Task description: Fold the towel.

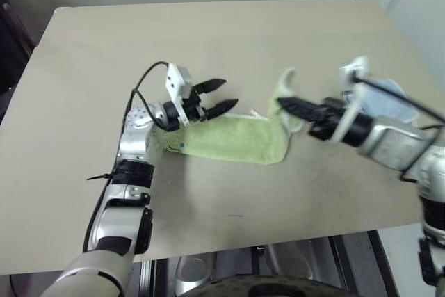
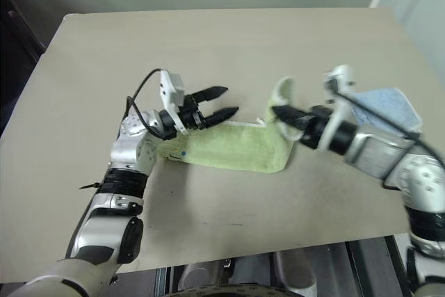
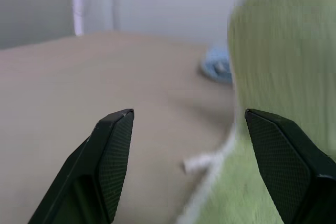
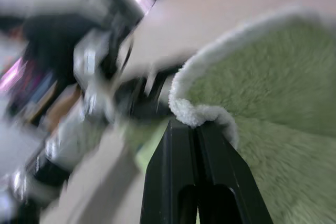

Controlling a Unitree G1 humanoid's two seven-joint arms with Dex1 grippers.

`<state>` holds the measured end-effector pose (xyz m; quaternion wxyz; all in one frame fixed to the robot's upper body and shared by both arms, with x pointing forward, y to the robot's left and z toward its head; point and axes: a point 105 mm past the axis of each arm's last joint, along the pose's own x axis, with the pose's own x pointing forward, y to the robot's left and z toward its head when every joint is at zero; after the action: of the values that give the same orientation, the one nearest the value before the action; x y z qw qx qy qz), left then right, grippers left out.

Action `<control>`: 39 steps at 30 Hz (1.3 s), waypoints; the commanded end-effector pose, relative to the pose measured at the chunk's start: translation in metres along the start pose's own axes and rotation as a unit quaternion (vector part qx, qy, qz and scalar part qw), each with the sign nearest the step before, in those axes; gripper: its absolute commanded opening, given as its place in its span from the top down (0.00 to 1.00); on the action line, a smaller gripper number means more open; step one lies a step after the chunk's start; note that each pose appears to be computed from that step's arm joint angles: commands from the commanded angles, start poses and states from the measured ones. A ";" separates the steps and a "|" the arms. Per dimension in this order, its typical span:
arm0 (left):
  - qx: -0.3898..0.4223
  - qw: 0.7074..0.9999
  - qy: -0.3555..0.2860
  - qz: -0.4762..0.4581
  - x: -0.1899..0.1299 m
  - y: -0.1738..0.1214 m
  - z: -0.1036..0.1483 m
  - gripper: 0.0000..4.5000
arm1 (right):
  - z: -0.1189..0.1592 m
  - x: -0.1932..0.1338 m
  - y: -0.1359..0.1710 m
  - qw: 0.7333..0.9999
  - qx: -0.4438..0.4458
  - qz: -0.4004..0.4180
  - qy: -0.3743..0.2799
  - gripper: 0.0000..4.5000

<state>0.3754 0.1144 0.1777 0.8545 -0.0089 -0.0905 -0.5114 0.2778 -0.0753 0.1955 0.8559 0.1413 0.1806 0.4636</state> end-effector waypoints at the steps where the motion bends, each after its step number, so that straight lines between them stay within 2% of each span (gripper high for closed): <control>1: 0.011 0.999 -0.053 0.009 -0.008 0.011 0.043 0.19 | -0.046 0.022 0.003 0.988 -0.067 0.016 0.136 0.99; 4: 0.019 0.997 -0.063 0.036 -0.015 0.023 0.058 0.19 | -0.077 0.029 -0.012 0.975 -0.076 -0.009 0.207 0.99; 7: 0.033 0.998 -0.048 0.035 -0.017 0.023 0.055 0.19 | -0.080 0.030 -0.019 0.973 -0.087 -0.016 0.214 0.99; 13: 0.030 0.998 -0.043 0.026 -0.012 0.014 0.046 0.19 | -0.074 0.027 -0.019 0.976 -0.088 0.000 0.198 0.99; 21: 0.026 0.999 -0.042 0.019 -0.009 0.011 0.040 0.19 | -0.047 0.035 -0.020 0.991 -0.070 -0.008 0.116 0.99; 29: 0.026 0.999 -0.042 0.016 -0.007 0.010 0.038 0.19 | -0.044 0.034 -0.015 0.993 -0.036 0.010 0.111 0.99; 32: 0.027 0.999 -0.041 0.015 -0.007 0.009 0.037 0.19 | -0.042 0.035 -0.007 0.994 -0.028 0.032 0.100 0.86; 39: 0.030 0.999 -0.034 0.012 -0.009 0.009 0.034 0.19 | -0.027 0.026 0.006 0.995 -0.034 0.066 0.060 0.32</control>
<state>0.3774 0.1299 0.2025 0.8614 -0.0197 -0.1164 -0.4940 0.2804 -0.0482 0.1531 0.8206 0.0880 0.2379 0.5122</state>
